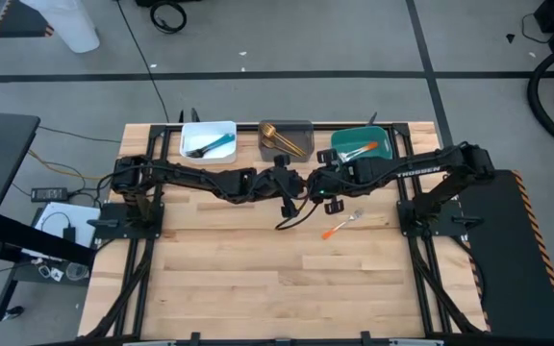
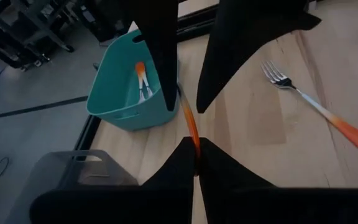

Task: Sort silverware by color (type)
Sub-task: Put the right orange fork into the green bin

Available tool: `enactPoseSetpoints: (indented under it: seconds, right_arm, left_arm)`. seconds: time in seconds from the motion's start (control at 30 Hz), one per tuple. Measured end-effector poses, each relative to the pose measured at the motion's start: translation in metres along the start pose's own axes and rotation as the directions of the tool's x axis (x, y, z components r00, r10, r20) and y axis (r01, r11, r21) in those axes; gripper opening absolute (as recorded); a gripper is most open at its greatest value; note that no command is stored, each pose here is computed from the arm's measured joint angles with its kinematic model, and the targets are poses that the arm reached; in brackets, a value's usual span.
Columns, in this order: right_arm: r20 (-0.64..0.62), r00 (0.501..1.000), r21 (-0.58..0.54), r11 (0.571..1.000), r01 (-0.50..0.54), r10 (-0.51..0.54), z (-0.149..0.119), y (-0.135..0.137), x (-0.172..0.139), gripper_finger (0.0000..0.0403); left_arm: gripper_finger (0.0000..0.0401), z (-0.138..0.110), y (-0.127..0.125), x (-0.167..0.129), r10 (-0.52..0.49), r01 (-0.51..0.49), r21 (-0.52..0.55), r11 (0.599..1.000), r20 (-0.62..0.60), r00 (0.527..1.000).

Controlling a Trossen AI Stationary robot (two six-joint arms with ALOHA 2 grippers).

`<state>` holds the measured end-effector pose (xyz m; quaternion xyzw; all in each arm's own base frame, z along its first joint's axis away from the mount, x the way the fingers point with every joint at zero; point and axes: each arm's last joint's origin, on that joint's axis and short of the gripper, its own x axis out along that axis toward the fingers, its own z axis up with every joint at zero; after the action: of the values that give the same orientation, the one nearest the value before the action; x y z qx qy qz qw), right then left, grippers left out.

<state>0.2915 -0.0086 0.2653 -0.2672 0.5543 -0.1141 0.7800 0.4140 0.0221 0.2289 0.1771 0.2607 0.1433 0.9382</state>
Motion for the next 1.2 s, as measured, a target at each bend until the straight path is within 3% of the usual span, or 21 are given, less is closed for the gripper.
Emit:
enactPoseSetpoints:
  seconds: [0.17, 0.43, 0.6, 0.9, 1.2]
  right_arm:
    - [-0.002, 1.000, -0.019, 1.000, 0.006, -0.006, 0.000, 0.000, 0.000, 0.0081]
    - [-0.004, 1.000, -0.057, 0.998, -0.005, 0.004, 0.000, 0.001, 0.000, 0.0012]
    - [-0.006, 1.000, -0.058, 0.998, -0.006, 0.005, -0.001, 0.001, 0.000, 0.0013]
    - [-0.062, 0.998, -0.138, 0.990, -0.021, 0.013, -0.007, 0.002, 0.000, 0.0012]
    - [-0.096, 0.995, -0.186, 0.981, -0.045, 0.027, -0.017, 0.002, 0.004, 0.0012]
  left_arm:
    - [0.0015, 0.000, 0.000, 0.000, 0.000, 0.000, 0.002, 1.000, 0.001, 1.000]
    - [0.0016, 0.000, -0.001, 0.000, -0.006, 0.006, 0.019, 1.000, -0.003, 1.000]
    - [0.0036, -0.001, 0.000, 0.000, 0.001, -0.001, 0.018, 1.000, -0.008, 1.000]
    - [0.0099, 0.010, 0.008, -0.028, 0.004, -0.002, 0.040, 0.999, -0.055, 0.998]
    - [0.0105, -0.009, -0.003, -0.035, -0.057, 0.074, 0.060, 0.995, -0.255, 0.965]
